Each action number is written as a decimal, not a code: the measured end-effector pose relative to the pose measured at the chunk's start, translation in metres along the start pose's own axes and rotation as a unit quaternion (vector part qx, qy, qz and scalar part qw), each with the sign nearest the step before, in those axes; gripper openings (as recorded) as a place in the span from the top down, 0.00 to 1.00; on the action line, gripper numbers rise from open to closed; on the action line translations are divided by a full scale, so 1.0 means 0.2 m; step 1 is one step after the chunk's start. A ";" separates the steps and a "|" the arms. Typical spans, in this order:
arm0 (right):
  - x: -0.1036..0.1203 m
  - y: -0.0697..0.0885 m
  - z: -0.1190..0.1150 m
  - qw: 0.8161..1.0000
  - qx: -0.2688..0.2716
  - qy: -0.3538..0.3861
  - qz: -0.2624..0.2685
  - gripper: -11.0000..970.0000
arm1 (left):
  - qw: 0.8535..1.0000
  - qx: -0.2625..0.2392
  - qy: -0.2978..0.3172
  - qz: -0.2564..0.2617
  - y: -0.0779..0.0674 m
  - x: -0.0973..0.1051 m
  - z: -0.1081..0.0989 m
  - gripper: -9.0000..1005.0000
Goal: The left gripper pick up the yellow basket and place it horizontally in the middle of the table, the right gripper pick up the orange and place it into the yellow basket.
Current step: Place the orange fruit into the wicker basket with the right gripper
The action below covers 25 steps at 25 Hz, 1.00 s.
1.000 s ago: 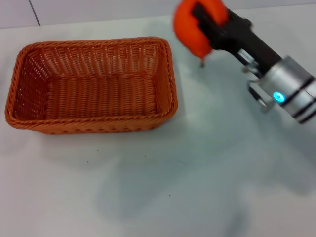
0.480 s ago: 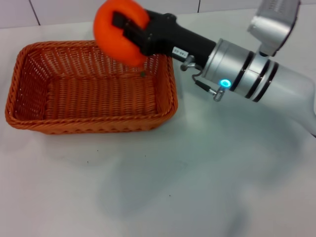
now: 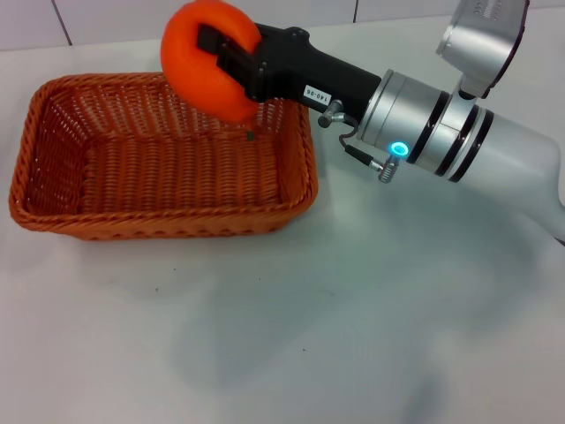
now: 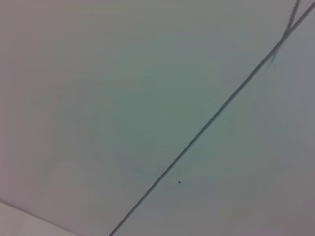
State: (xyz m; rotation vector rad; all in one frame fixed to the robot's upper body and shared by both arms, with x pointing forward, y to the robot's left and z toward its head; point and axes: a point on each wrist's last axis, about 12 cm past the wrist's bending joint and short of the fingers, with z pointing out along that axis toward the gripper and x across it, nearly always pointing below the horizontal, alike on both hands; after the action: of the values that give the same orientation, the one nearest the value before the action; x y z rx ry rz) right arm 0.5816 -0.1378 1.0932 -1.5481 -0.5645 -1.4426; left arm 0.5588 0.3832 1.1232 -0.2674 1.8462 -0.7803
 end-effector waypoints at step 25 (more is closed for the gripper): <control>0.04 0.03 0.00 0.999 -0.018 0.028 0.011 0.24 | 1.000 0.011 0.000 0.003 -0.02 0.00 0.01 0.13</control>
State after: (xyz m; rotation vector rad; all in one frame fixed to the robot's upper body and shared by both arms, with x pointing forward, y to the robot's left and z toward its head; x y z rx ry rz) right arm 0.5882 -0.1427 1.0996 -1.5322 -0.4900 -1.4818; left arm 0.5605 0.3787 1.1249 -0.2480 1.8359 -0.7972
